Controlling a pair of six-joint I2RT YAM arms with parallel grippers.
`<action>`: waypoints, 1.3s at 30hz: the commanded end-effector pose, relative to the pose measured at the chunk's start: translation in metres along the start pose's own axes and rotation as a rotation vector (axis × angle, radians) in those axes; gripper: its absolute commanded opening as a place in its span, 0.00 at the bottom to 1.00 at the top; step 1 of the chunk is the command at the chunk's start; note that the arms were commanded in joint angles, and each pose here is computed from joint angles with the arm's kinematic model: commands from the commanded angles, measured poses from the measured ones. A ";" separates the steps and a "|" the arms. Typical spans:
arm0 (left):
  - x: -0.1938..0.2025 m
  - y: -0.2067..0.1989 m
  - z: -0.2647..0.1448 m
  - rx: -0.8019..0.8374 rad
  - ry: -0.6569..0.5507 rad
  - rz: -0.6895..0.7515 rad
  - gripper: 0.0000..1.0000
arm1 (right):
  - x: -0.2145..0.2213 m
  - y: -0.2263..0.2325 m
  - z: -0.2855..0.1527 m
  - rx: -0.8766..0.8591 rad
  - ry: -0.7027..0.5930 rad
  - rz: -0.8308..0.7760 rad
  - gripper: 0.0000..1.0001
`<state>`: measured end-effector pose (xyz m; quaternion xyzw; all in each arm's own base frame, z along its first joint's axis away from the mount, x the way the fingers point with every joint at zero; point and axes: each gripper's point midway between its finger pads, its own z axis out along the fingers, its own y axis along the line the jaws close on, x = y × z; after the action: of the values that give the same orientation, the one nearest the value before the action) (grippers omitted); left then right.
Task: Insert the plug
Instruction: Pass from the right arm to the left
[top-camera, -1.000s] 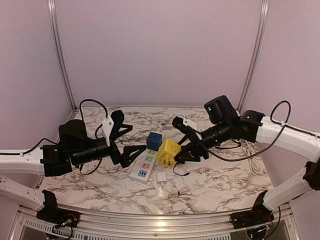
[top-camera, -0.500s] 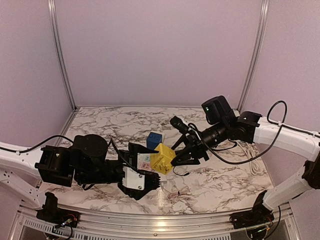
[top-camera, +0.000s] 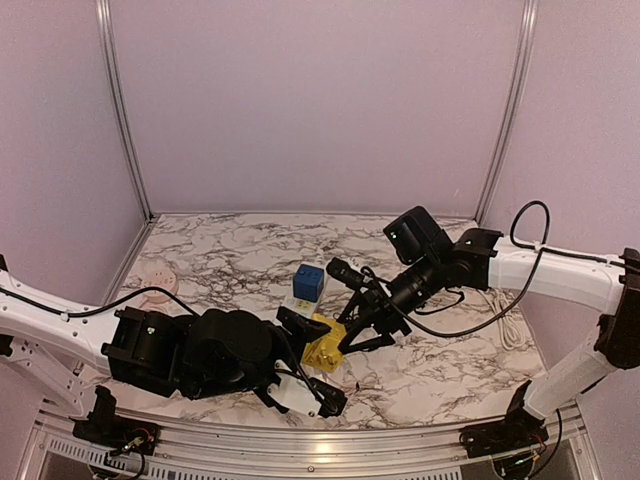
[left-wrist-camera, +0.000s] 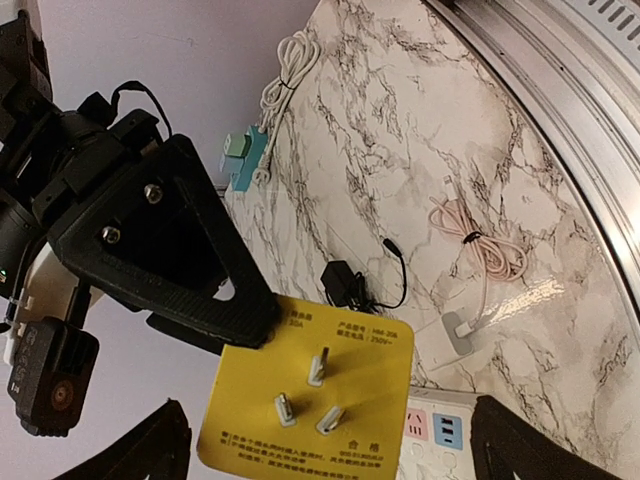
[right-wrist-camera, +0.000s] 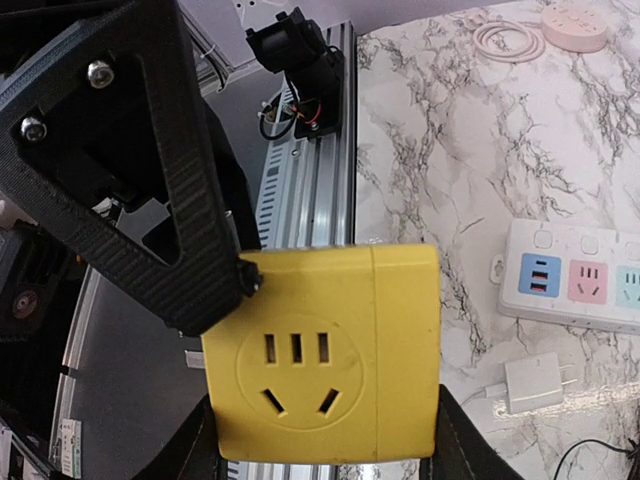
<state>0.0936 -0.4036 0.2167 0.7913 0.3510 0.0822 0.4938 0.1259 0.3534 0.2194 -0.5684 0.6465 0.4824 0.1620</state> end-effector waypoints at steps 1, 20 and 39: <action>0.004 -0.001 0.002 -0.013 0.047 0.058 0.99 | -0.016 0.013 0.004 -0.048 -0.010 -0.059 0.17; -0.004 -0.015 0.010 0.040 0.030 0.079 0.41 | -0.014 0.015 0.020 -0.095 0.030 -0.047 0.16; -0.010 0.078 -0.049 -0.259 -0.511 -0.775 0.00 | -0.066 0.039 -0.045 0.145 -0.314 -0.417 0.99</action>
<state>0.1017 -0.4040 0.2256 0.6896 0.4487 -0.0681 0.5644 0.1169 0.3602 0.2599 -0.6034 0.5830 0.4842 0.2481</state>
